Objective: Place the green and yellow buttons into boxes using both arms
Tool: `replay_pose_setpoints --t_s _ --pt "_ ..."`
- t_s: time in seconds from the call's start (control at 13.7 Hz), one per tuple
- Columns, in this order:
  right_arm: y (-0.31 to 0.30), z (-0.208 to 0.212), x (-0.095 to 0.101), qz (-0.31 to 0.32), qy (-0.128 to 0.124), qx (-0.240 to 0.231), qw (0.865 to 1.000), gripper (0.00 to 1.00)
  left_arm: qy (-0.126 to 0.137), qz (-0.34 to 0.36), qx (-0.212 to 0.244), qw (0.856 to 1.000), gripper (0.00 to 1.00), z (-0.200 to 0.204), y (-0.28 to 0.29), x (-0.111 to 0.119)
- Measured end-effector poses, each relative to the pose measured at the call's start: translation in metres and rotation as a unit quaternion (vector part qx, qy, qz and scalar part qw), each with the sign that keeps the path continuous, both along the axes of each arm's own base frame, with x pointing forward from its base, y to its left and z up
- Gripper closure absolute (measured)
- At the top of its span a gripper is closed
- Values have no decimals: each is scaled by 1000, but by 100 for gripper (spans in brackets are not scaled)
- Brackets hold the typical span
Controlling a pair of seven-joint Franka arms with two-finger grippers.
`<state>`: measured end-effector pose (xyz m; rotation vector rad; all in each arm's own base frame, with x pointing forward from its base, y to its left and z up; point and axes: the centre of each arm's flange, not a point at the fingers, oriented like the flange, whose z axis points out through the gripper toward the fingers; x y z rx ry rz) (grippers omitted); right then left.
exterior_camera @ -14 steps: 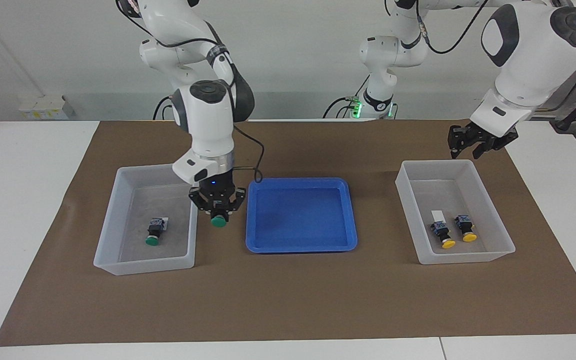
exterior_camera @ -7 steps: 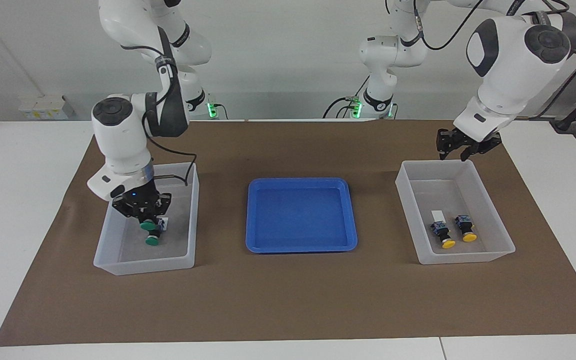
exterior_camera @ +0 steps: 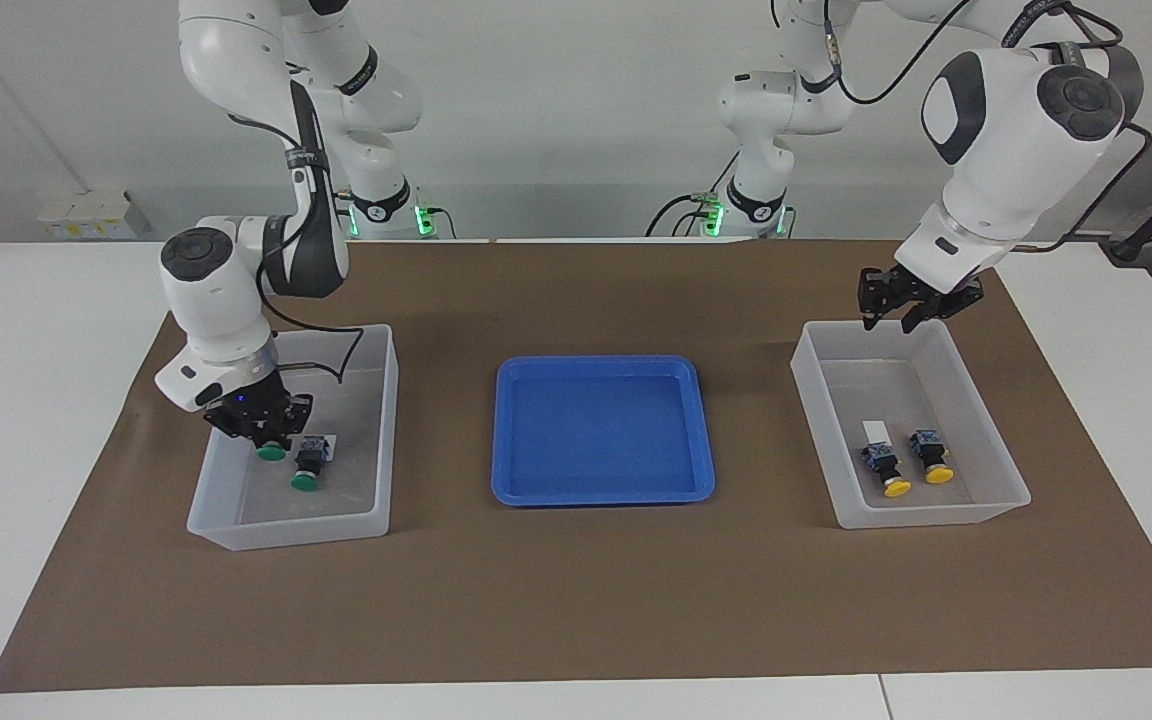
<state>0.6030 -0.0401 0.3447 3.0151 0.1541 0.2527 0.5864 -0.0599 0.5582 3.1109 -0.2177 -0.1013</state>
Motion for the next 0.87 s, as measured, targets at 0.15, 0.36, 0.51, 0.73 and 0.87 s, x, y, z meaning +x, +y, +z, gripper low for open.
replay_pose_setpoints --t_s 0.15,0.36,0.51,0.73,0.87 --pt "-3 -7 1 -1 -11 2 1000 68 -13 27 -16 999 48 2 -4 3" --pt "-3 -16 4 0 -15 4 1000 68 -18 41 -22 999 38 0 -5 6" --pt "-3 -23 5 1 -16 5 1000 63 -17 43 -18 999 19 -1 -3 6" --pt "0 -18 8 3 -20 5 1000 26 -19 41 0 999 2 -1 2 6" --pt "3 -1 12 5 -22 3 1000 5 -20 36 5 999 0 -1 4 7"
